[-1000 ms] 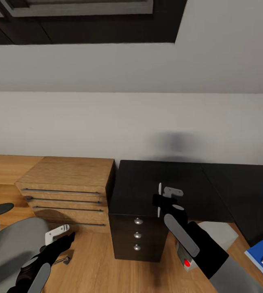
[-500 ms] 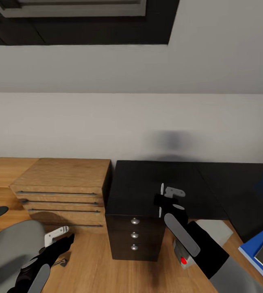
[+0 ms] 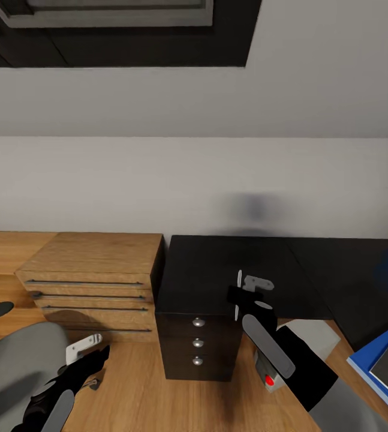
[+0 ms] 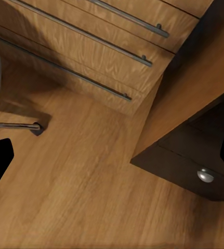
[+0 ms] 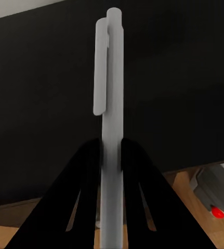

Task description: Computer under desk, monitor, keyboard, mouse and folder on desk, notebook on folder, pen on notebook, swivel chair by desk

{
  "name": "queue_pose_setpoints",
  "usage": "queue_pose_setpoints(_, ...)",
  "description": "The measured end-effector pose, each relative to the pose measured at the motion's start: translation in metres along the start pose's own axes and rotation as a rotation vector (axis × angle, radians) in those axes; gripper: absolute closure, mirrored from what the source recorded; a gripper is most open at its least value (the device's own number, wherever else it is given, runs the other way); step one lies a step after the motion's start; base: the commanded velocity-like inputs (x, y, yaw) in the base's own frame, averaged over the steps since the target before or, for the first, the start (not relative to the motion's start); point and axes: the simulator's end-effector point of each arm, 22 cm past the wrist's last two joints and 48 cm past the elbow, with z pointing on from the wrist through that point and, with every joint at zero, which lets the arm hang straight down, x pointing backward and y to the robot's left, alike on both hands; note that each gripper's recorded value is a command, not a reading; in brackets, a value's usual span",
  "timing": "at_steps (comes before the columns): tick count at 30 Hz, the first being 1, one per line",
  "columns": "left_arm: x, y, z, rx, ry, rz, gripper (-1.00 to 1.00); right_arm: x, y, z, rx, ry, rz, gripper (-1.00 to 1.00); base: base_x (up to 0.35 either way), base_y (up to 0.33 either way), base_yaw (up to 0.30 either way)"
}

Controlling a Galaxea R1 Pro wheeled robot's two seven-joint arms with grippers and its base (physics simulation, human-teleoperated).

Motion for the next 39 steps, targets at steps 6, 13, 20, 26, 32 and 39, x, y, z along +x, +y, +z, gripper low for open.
queue_pose_setpoints(6,0.0,0.0,0.0,0.0,-0.001,0.0,-1.0,0.0,-0.001,0.0,0.001,-0.001,0.0,1.0,-0.001,0.0,-0.132)
queue_pose_setpoints(13,-0.001,0.0,-0.001,0.001,-0.003,0.0,-1.0,-0.002,-0.001,-0.001,0.001,-0.004,0.0,1.0,0.0,0.0,-0.224)
queue_pose_setpoints(20,-0.003,0.0,-0.001,0.001,-0.008,0.003,-1.0,-0.004,-0.002,-0.002,0.003,-0.007,0.002,1.0,0.0,0.0,-0.245)
queue_pose_setpoints(26,-0.005,-0.001,-0.002,0.002,-0.014,0.003,-1.0,-0.005,-0.003,-0.002,0.005,-0.009,0.004,1.0,0.0,0.0,-0.251)
queue_pose_setpoints(32,-0.016,-0.008,-0.006,0.022,-0.038,-0.003,-1.0,-0.006,-0.004,-0.003,0.007,-0.01,0.005,1.0,0.0,0.0,-0.252)
queue_pose_setpoints(39,-0.017,-0.014,-0.051,0.073,-0.101,-0.002,-1.0,-0.011,-0.014,-0.001,0.027,-0.013,0.024,1.0,0.0,0.0,-0.253)
